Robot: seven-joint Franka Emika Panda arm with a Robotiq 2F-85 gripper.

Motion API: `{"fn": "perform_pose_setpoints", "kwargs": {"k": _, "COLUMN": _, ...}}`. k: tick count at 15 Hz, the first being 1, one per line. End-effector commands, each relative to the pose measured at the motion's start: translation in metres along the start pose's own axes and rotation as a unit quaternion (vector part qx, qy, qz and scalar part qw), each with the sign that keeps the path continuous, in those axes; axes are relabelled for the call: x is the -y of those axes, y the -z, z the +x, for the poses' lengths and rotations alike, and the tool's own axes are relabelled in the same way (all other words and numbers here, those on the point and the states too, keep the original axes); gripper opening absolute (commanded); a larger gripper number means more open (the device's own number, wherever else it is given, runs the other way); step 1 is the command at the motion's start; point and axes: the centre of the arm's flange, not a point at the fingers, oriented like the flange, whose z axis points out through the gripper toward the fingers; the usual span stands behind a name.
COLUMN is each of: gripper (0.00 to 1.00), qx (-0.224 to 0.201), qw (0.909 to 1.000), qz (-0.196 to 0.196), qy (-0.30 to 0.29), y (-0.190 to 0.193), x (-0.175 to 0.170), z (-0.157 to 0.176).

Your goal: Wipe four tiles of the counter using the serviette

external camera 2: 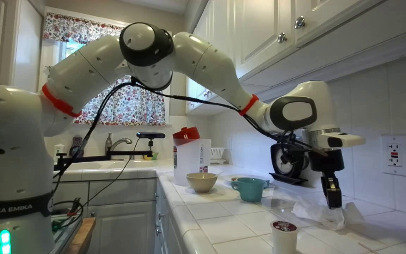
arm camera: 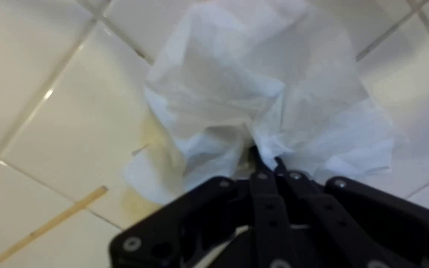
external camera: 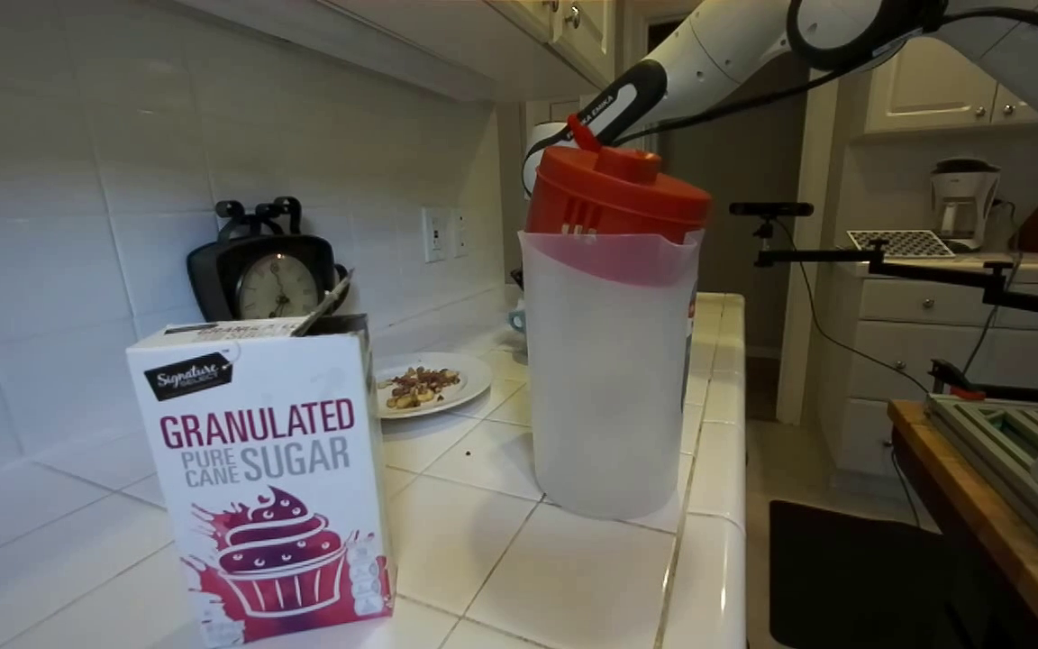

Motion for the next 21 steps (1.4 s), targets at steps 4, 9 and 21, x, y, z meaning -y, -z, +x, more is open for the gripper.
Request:
{"fn": "perform_pose_setpoints", "kwargs": {"k": 4, "gripper": 0.00, "qx": 0.002, "qw": 0.9976, "qz": 0.029, "qy": 0.064, "y": 0.007, "x": 0.081, "z": -0.050}}
{"fn": "perform_pose_setpoints", "kwargs": {"k": 9, "gripper": 0.00, "qx": 0.001, "qw": 0.9933, "qz": 0.043, "qy": 0.107, "y": 0.013, "x": 0.127, "z": -0.083}}
{"fn": "perform_pose_setpoints", "kwargs": {"k": 21, "gripper": 0.00, "qx": 0.003, "qw": 0.9997, "qz": 0.022, "qy": -0.005, "y": 0.000, "x": 0.025, "z": -0.004}}
